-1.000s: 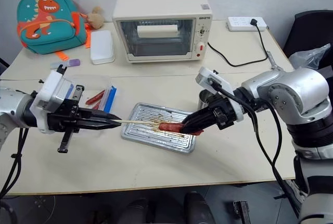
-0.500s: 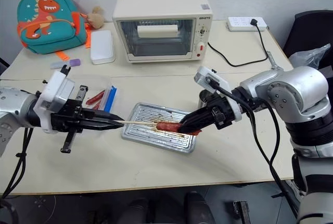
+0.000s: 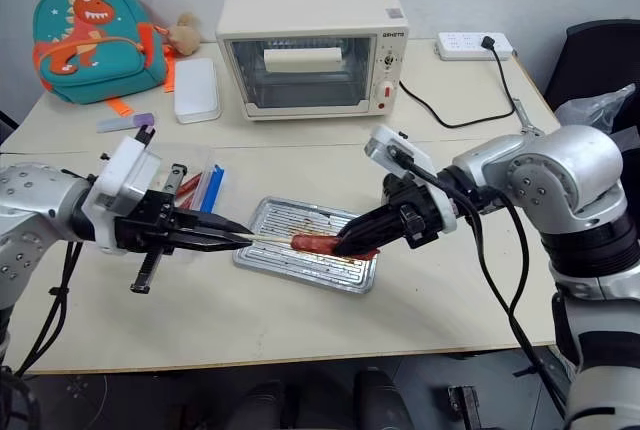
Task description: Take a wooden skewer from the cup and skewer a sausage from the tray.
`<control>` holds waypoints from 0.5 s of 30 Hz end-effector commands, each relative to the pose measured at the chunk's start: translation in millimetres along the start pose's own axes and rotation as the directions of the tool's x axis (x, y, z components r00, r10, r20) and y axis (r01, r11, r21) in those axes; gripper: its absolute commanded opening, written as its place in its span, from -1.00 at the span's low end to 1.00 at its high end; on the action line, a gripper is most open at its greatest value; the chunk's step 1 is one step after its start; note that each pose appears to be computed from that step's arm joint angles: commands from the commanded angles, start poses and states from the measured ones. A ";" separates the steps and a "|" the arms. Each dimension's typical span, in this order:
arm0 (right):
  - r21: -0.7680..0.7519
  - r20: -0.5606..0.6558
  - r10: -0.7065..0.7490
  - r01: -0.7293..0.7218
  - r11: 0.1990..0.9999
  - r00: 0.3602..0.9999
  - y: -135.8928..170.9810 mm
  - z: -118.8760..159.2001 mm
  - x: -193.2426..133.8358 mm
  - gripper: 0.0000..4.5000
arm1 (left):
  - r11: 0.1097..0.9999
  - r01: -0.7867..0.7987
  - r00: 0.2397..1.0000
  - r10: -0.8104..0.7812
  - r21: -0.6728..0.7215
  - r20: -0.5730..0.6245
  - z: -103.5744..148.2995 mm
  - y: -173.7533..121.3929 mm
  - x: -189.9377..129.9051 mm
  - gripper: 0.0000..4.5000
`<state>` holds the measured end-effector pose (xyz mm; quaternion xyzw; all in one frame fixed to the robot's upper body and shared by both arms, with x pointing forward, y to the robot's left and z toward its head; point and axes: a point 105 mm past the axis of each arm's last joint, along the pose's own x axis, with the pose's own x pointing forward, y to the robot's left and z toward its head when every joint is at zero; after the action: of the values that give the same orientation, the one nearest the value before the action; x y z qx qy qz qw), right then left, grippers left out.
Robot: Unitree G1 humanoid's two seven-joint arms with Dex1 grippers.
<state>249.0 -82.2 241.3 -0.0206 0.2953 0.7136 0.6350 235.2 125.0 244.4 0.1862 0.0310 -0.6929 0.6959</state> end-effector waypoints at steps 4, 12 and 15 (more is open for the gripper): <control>-0.063 0.033 0.038 -0.035 0.997 0.999 16.0 16.5 -0.7 -0.75 | 0.998 0.028 0.999 -0.029 0.056 0.016 7.8 0.1 8.5 -1.00; -0.067 0.035 0.039 -0.037 0.997 0.999 18.1 17.5 0.9 -0.75 | 0.998 0.036 0.999 -0.037 0.057 0.026 8.1 0.9 10.9 -1.00; -0.067 0.036 0.029 -0.026 0.997 0.999 16.9 16.9 -0.8 -0.75 | 0.998 0.032 0.999 -0.033 0.053 0.023 7.3 -0.1 9.2 -1.00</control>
<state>245.3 -76.6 244.6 -0.0074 0.2991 0.7157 0.6311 237.6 114.4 245.2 0.1835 0.0152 -0.7045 0.6855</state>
